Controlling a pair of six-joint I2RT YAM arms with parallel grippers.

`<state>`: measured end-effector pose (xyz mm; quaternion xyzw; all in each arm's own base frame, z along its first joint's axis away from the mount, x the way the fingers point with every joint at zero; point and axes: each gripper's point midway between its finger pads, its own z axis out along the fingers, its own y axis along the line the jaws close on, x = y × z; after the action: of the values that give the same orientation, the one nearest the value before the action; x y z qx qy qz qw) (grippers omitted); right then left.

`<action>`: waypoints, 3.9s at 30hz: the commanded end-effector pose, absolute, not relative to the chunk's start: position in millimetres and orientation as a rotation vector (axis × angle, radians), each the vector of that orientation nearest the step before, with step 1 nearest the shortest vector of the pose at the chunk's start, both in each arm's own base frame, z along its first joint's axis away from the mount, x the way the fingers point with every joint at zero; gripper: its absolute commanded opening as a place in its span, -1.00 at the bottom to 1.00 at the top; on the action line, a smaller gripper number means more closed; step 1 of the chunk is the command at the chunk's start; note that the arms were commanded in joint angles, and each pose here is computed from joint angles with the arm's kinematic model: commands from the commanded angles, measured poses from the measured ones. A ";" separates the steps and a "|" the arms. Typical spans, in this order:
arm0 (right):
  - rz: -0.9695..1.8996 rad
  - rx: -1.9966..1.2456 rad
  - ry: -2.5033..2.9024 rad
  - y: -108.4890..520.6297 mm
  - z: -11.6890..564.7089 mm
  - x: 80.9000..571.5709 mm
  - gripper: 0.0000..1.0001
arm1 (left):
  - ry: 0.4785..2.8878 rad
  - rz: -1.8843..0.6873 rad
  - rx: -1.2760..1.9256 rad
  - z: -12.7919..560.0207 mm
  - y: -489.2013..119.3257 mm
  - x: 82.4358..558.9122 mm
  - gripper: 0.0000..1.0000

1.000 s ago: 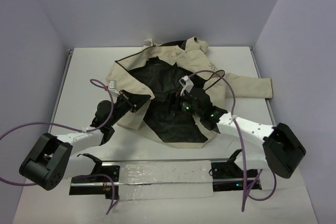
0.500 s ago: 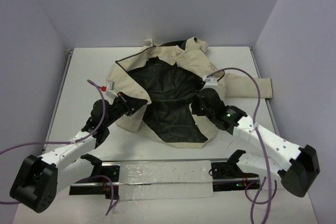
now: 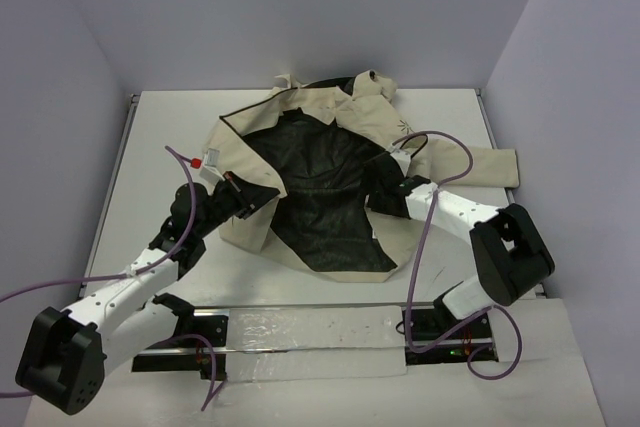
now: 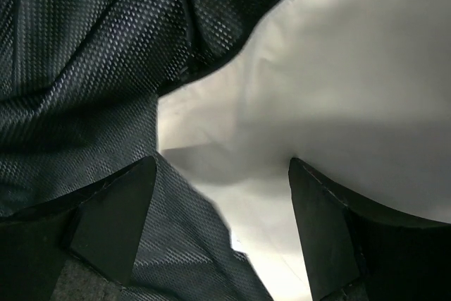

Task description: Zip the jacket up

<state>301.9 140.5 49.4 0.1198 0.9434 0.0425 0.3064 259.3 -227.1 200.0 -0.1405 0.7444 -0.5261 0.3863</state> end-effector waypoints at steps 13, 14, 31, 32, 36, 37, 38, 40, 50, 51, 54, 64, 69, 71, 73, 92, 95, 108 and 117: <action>0.134 0.434 2.345 144.5 63.6 325.7 -0.94 | 1.855 -1.365 -0.295 218.5 -231.8 262.5 -1.00; 0.138 0.426 2.341 145.2 66.2 325.0 -1.00 | 1.852 -1.357 -0.298 218.1 -230.8 263.3 -1.00; 0.453 -0.392 2.357 234.2 124.3 233.4 -1.00 | 1.849 -1.273 -0.300 233.3 -222.0 271.5 -1.00; 0.449 -0.425 2.388 233.5 116.7 223.1 -1.00 | 1.851 -1.270 -0.300 233.5 -221.4 271.8 -1.00; 0.397 -0.469 2.556 220.8 80.5 186.9 -1.00 | 1.852 -1.267 -0.296 234.4 -220.0 270.5 -1.00; 0.375 -0.469 2.581 217.9 72.8 182.8 -1.00 | 1.853 -1.266 -0.297 234.0 -219.5 270.0 -1.00; 0.343 -0.450 2.606 212.1 64.0 179.4 -1.00 | 1.855 -1.263 -0.297 233.1 -219.1 269.8 -1.00; 0.337 -0.441 2.628 211.5 54.4 177.3 -1.00 | 1.856 -1.262 -0.302 231.6 -218.2 268.8 -1.00; 0.294 -0.431 2.635 222.1 65.6 190.0 -0.04 | 1.864 -1.274 -0.313 225.1 -218.9 268.1 -1.00; 0.302 -0.438 2.619 223.7 73.3 191.2 -0.03 | 1.869 -1.272 -0.311 224.2 -219.2 268.6 -1.00; 0.324 -0.445 2.572 228.5 93.8 194.4 -0.03 | 1.869 -1.266 -0.310 224.2 -218.9 269.2 -1.00; 0.398 -0.521 2.483 266.8 119.4 218.2 -0.05 | 1.866 -1.261 -0.317 223.6 -216.9 268.2 -1.00; 0.303 -0.514 2.491 279.4 101.0 249.1 -0.05 | 1.868 -1.256 -0.315 224.1 -216.1 266.9 -1.00; 0.317 -0.510 2.500 286.3 93.1 254.7 -0.05 | 1.867 -1.253 -0.314 224.7 -215.5 266.5 -1.00; 0.317 -0.496 2.504 290.0 86.9 261.0 -0.05 | 1.868 -1.250 -0.313 224.7 -215.2 266.3 -1.00; 0.313 -0.342 2.575 275.5 29.1 285.4 -0.12 | 1.883 -1.249 -0.310 223.4 -217.7 268.9 -1.00; 0.266 -0.324 2.587 269.0 21.1 286.1 -0.11 | 1.886 -1.243 -0.310 223.0 -217.3 269.5 -1.00; 0.246 -0.310 2.605 262.7 7.2 280.5 -0.06 | 1.890 -1.252 -0.319 218.9 -218.6 270.2 -1.00; 0.190 -0.277 2.527 255.1 31.2 284.9 -0.13 | 1.892 -1.251 -0.320 217.5 -219.2 271.9 -1.00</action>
<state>282.0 265.3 17.5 -0.1170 0.9537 0.0914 0.2616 264.1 -219.0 200.6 -0.1336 0.7680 -0.4892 0.3912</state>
